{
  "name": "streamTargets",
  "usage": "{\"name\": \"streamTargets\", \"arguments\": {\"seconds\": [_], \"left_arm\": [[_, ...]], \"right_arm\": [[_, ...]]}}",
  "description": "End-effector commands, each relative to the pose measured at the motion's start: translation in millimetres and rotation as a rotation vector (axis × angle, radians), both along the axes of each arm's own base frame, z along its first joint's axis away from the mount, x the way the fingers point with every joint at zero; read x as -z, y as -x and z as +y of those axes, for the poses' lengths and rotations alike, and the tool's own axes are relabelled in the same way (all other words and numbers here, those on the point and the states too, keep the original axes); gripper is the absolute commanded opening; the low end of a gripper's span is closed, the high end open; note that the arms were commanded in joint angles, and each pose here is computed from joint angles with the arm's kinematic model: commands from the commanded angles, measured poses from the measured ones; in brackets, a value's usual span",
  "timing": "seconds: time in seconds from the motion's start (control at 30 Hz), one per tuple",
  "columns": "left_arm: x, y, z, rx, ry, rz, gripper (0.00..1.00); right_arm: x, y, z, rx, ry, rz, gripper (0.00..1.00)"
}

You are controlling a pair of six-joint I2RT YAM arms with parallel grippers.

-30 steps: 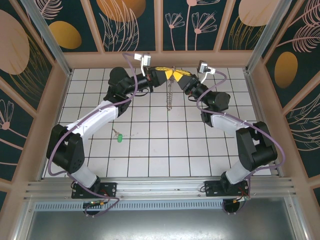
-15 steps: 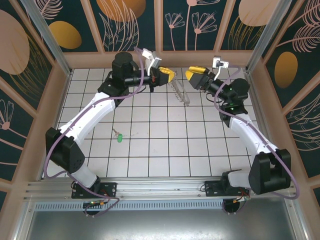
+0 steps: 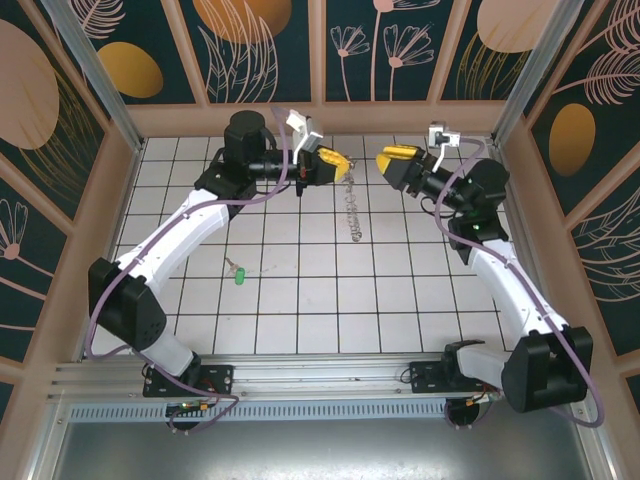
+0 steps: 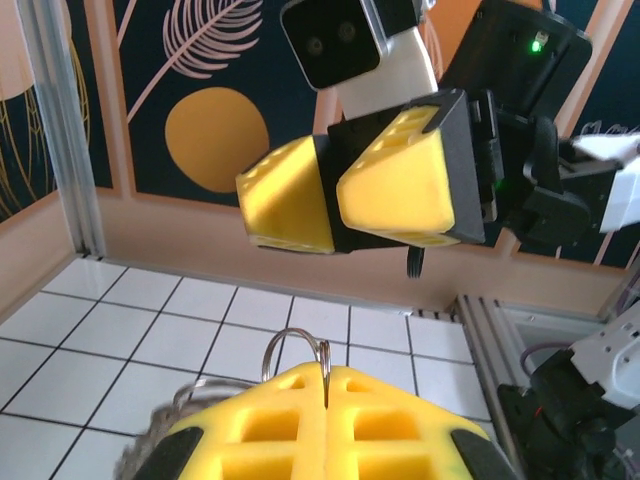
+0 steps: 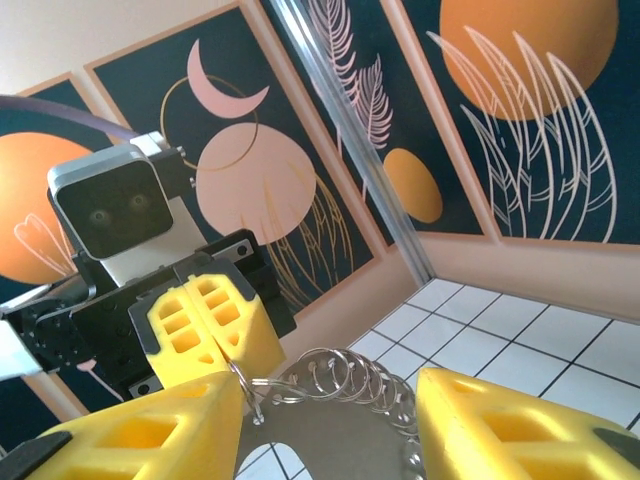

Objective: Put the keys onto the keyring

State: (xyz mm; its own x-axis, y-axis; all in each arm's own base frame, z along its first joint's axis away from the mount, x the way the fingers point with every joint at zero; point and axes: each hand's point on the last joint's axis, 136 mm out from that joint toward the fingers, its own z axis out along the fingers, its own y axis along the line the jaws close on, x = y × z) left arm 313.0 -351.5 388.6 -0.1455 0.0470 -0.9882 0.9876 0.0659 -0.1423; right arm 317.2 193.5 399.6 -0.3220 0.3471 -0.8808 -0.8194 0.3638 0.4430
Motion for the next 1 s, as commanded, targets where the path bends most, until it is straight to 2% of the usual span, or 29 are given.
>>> {"name": "streamTargets", "arguments": {"seconds": [0.0,0.1,0.47,0.8,0.97], "left_arm": [[-53,28,10,0.060,0.142,-0.131,0.00],[-63,36,14,0.077,0.200,-0.139,0.00],[-82,42,21,0.108,0.385,-0.040,0.00],[-84,40,20,0.112,0.389,-0.019,0.00],[-78,35,17,0.092,0.344,-0.002,0.00]], "right_arm": [[-14,8,-11,0.058,-0.057,-0.050,0.48],[-13,13,-15,0.072,-0.079,-0.054,0.48],[-14,22,-5,0.001,-0.112,-0.074,0.45],[-31,40,18,-0.120,-0.101,-0.146,0.43],[-39,48,27,-0.153,-0.081,-0.175,0.42]]}}
